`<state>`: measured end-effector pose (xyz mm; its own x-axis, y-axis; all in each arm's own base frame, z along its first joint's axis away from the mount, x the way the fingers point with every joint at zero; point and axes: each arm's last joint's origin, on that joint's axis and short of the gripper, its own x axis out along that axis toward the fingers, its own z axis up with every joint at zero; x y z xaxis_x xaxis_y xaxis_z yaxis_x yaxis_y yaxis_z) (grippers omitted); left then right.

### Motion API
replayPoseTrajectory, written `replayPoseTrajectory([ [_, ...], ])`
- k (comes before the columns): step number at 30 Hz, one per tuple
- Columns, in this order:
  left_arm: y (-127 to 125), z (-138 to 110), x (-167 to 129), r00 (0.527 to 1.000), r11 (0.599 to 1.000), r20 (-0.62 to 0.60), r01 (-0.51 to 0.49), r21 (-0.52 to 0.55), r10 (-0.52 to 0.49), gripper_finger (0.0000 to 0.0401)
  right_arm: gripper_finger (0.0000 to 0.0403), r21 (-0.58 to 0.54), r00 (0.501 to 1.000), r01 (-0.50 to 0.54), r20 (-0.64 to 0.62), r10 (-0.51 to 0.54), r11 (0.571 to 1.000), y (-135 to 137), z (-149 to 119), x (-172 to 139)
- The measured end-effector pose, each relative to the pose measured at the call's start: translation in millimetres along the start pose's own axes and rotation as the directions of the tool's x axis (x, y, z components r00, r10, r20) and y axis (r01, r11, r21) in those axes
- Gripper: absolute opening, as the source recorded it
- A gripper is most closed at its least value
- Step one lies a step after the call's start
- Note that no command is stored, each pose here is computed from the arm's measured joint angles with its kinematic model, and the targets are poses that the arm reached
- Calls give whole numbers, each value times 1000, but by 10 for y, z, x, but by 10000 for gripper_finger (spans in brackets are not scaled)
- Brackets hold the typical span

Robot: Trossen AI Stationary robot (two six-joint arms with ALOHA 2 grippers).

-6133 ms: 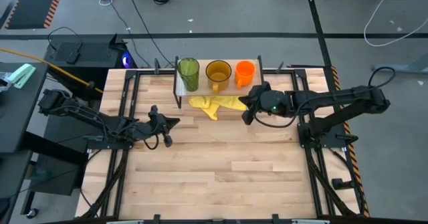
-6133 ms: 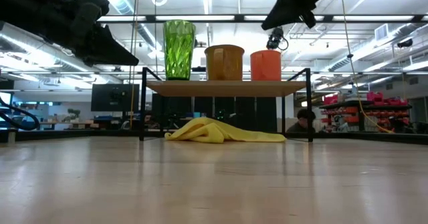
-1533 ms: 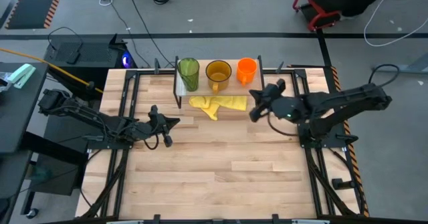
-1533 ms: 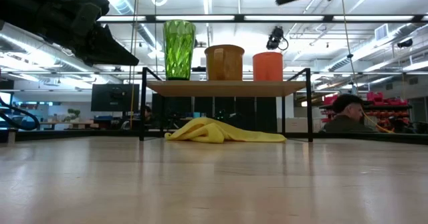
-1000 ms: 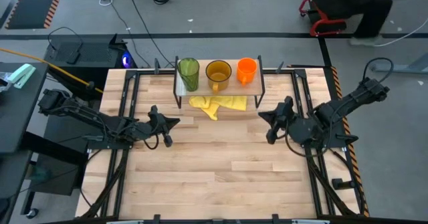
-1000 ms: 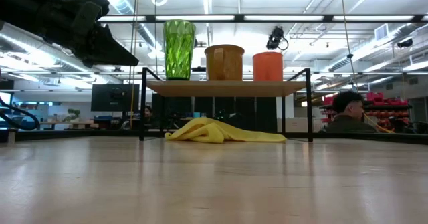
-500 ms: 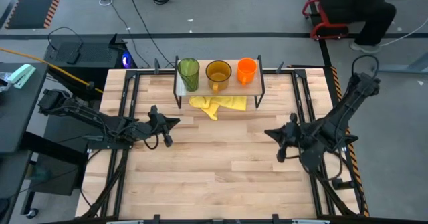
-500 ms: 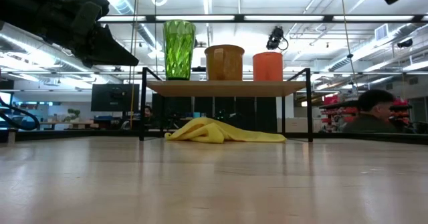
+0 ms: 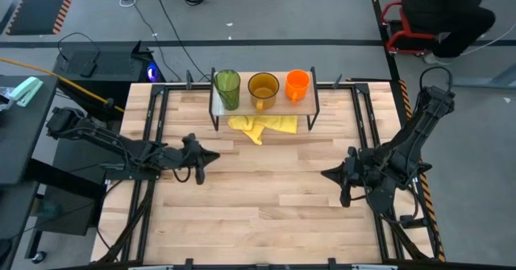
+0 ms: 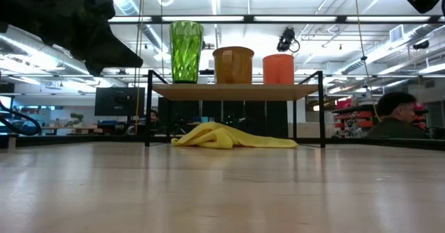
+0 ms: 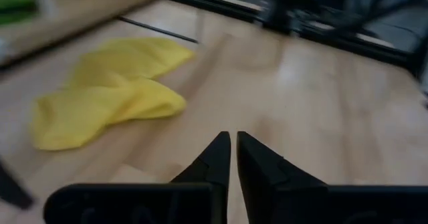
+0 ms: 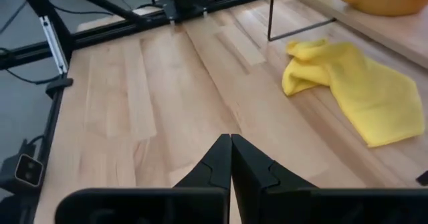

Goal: Stack small to large cups/mugs on shelf
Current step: Return to Home Position

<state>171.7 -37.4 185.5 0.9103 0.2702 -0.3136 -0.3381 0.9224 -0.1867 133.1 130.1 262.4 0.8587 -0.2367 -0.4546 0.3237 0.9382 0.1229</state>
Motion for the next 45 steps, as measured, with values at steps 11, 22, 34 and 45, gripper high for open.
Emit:
replayPoseTrajectory([
  [11,-254,-15,-107,968,961,6,246,127,-249,23,17,-43,995,-82,61,85,996,236,-51,-33],
  [22,-244,212,-151,889,876,131,390,283,-438,36,18,-120,971,-162,159,180,980,171,-5,-389],
  [34,158,470,-434,864,885,238,382,265,-444,24,16,-161,934,-260,210,290,952,-61,199,-650],
  [45,211,449,-509,872,889,221,379,257,-436,35,16,-143,873,-390,256,414,910,-433,376,-912],
])
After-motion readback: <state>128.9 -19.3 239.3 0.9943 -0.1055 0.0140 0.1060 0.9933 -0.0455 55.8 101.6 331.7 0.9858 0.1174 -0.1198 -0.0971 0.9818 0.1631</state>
